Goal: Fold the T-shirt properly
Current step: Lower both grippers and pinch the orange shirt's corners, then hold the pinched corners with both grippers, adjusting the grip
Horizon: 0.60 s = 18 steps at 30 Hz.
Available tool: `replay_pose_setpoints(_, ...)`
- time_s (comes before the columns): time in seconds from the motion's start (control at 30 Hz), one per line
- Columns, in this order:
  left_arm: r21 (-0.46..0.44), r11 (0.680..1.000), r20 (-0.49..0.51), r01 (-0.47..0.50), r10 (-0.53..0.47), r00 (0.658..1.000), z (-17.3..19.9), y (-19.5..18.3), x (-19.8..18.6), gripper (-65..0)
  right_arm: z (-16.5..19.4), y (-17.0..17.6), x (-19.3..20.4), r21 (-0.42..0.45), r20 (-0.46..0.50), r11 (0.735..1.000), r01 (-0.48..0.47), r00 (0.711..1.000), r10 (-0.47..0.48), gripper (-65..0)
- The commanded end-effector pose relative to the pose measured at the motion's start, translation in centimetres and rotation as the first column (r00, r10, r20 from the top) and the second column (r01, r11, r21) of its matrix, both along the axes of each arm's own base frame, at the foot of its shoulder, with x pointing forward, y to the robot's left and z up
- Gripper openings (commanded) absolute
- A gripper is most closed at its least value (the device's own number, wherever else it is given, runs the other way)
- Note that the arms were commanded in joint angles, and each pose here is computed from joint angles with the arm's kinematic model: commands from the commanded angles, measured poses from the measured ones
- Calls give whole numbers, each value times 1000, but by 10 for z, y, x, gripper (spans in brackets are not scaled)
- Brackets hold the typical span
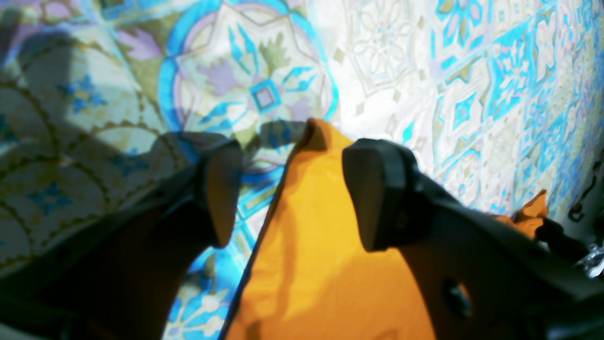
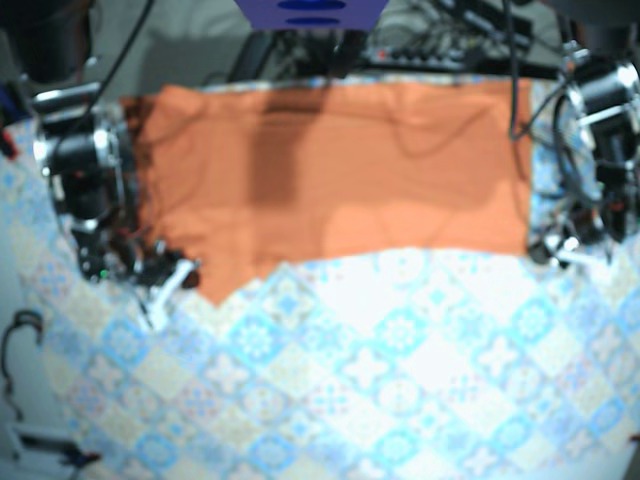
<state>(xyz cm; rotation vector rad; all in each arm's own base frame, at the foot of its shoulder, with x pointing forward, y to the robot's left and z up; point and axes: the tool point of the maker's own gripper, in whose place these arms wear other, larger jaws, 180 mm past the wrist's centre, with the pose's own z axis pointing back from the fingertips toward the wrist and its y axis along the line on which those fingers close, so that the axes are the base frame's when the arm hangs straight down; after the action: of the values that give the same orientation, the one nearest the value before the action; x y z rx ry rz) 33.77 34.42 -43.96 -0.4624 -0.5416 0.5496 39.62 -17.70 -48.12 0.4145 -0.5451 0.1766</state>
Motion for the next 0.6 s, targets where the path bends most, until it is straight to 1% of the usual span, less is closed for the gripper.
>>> replay_pose_setpoints(0.0,16,1000,51,-9,8,999,17,10,13,-284,-3,-3,-5,-31,-32,999,-33,999,32,-645)
replay_pose_setpoints(0.3,-29,1000,55,5,-3,998,5,-18,18,-284,-3,-3,-6,-33,-36,999,-35,999,34,-645)
replay_pose_setpoints(0.57,-28,1000,61,2,0,998,5,-18,19,-285,-3,-4,-6,-34,-36,999,-34,999,33,-647)
